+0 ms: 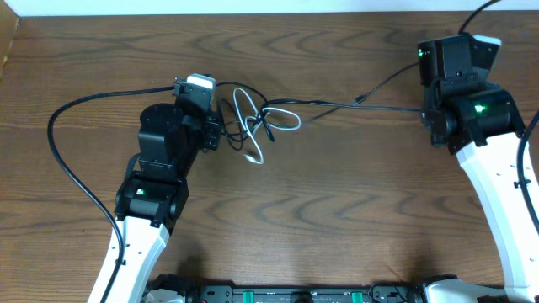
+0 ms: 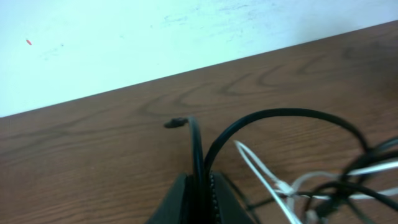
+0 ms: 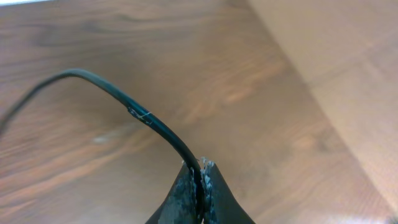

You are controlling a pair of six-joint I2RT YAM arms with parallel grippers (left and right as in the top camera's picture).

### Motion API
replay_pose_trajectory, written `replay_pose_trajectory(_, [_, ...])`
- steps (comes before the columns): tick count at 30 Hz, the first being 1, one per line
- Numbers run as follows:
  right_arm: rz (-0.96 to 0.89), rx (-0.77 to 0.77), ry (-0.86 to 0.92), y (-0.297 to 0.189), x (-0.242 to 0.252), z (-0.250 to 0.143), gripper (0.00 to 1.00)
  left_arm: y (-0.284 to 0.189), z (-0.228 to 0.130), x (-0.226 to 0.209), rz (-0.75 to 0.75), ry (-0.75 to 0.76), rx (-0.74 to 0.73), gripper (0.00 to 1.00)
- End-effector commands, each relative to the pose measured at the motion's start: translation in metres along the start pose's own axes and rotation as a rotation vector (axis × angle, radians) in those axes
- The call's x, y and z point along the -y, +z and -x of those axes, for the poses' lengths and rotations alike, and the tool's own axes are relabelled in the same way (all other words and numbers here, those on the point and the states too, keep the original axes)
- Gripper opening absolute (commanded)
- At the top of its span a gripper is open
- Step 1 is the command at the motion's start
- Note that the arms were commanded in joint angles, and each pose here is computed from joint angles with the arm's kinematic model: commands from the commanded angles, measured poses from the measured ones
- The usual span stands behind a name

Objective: Untangle cables
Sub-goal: 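Pull the right gripper away to the right, stretching the black cable, then move the right gripper back and grasp the white cable loop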

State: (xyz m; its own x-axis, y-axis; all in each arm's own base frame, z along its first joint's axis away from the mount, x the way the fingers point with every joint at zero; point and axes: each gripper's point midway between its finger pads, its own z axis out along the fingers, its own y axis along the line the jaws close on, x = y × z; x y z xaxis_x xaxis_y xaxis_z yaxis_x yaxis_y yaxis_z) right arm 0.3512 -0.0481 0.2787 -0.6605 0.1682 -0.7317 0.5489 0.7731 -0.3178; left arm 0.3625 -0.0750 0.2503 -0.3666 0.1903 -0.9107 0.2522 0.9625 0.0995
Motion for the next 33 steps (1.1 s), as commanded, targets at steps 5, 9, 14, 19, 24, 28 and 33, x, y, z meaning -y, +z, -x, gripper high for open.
replay_pose_trajectory(5, [-0.163,0.003,0.209,0.008,0.048,0.003,0.01,-0.005,0.009,-0.011,0.048,0.004,0.025,0.08])
replay_pose_trajectory(9, [0.127,-0.087,0.138,0.009,-0.004,-0.002,0.01,-0.004,0.009,-0.010,0.041,0.004,0.026,0.07])
replay_pose_trajectory(14, [0.639,-0.059,-0.138,-0.023,-0.086,0.004,0.01,-0.004,0.009,-0.010,0.041,0.004,0.025,0.07])
replay_pose_trajectory(19, [0.922,-0.022,-0.412,-0.057,-0.120,-0.015,0.69,-0.004,0.009,-0.010,0.041,0.004,0.026,0.07])
replay_pose_trajectory(24, [1.142,-0.089,-0.622,-0.089,-0.140,-0.058,0.99,-0.004,0.010,-0.002,-0.006,0.005,0.030,0.07])
replay_pose_trajectory(28, [1.212,-0.199,-0.707,-0.100,-0.157,-0.092,0.99,-0.003,0.009,0.004,-0.042,-0.005,0.029,0.25])
replay_pose_trajectory(33, [1.242,-0.325,-0.823,-0.100,-0.188,-0.137,0.99,0.002,0.005,0.005,-0.044,-0.007,0.011,0.37])
